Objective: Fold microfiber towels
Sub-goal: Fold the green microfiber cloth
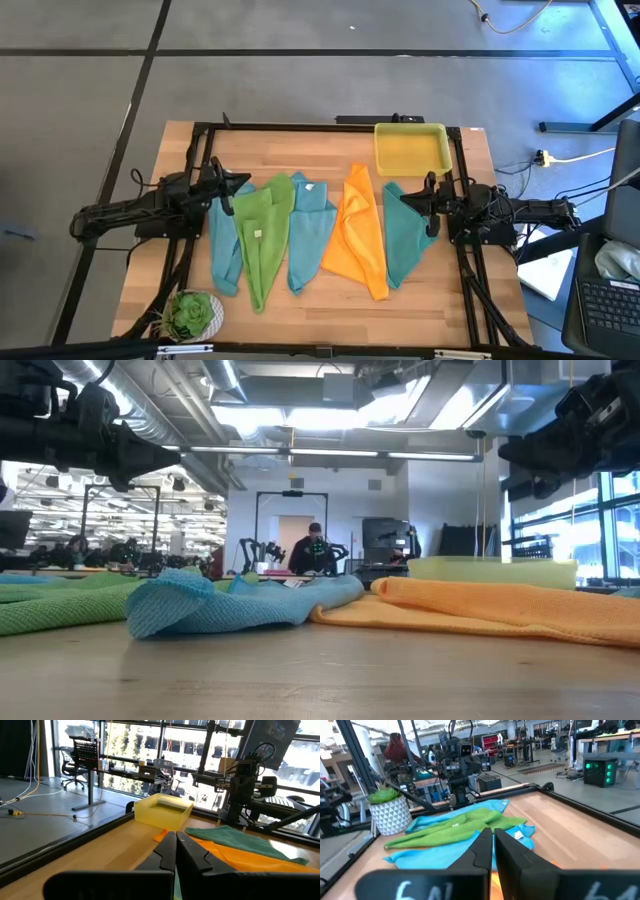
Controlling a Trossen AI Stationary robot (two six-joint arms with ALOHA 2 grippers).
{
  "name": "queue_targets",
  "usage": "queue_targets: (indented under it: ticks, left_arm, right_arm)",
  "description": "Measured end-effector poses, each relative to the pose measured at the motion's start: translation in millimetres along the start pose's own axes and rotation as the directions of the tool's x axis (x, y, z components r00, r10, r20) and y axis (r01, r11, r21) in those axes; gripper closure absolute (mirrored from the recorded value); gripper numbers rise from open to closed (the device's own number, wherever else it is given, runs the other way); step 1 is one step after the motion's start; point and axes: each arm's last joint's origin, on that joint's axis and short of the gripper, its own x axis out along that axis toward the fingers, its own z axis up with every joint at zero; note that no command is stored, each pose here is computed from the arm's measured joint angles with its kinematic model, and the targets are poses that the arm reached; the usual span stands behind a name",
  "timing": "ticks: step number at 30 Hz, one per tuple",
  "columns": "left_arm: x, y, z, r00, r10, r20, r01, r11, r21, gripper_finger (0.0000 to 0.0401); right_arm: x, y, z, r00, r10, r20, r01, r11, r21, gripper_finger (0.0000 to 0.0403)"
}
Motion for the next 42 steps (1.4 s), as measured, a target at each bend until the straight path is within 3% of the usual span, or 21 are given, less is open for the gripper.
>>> queue_targets:
  ticks: [4,9,14,17,20,22,26,30,32,36,39,42]
  left_arm:
    - [0.0,-0.2,1.6,1.000,-0.002,0.015,0.003,0.997,-0.074,0.0401]
    - [-0.1,-0.3,4.2,0.999,0.005,0.043,-0.001,0.997,-0.083,0.0401]
    - [-0.3,-0.9,7.9,0.997,-0.001,0.081,0.008,0.996,-0.089,0.0401]
    - [-1.8,-3.4,18.4,0.981,-0.055,0.185,0.071,0.994,-0.082,0.0401]
    - [-5.5,-8.4,31.3,0.933,-0.191,0.305,0.206,0.978,-0.019,0.0401]
    - [-5.7,-10.0,36.3,0.923,-0.218,0.316,0.233,0.972,-0.009,0.0401]
    - [0.8,-12.4,42.5,0.943,-0.218,0.250,0.219,0.975,0.026,0.0401]
    - [15.6,-18.7,53.3,0.961,-0.225,0.158,0.218,0.974,0.058,0.0401]
    - [27.2,-24.3,61.8,0.966,-0.234,0.109,0.226,0.971,0.084,0.0401]
    - [59.1,-38.6,71.3,0.971,-0.231,-0.051,0.237,0.957,0.169,0.0385]
    - [85.7,-48.1,70.0,0.953,-0.134,-0.271,0.209,0.941,0.268,0.0352]
    - [110.2,-53.7,66.9,0.883,0.009,-0.469,0.178,0.919,0.351,0.0309]
  right_arm:
    - [0.0,0.4,2.1,1.000,0.004,0.022,-0.005,1.000,0.002,0.0381]
    - [-0.1,-0.7,3.4,0.998,-0.039,0.041,0.041,0.998,-0.040,0.0381]
    - [-0.2,0.4,5.6,0.998,-0.013,0.061,0.011,0.999,0.035,0.0374]
    - [1.2,1.7,3.6,0.999,0.034,0.031,-0.036,0.998,0.057,0.0348]
    - [4.3,1.5,2.1,1.000,0.020,0.011,-0.021,0.997,0.069,0.0305]
    - [7.3,0.8,2.1,1.000,-0.022,0.004,0.021,0.996,0.081,0.0272]
    - [16.1,2.8,16.0,0.994,-0.100,-0.039,0.103,0.992,0.067,0.0221]
    - [34.0,9.3,39.2,0.980,-0.148,-0.136,0.147,0.989,-0.014,0.0206]
    - [45.6,11.1,47.2,0.952,-0.193,-0.236,0.180,0.981,-0.077,0.0207]
    - [64.8,12.9,51.7,0.852,-0.261,-0.455,0.208,0.964,-0.164,0.0209]
    - [74.5,14.3,50.0,0.810,-0.275,-0.518,0.205,0.960,-0.188,0.0209]
    - [78.2,15.7,46.5,0.804,-0.267,-0.532,0.183,0.961,-0.207,0.0209]
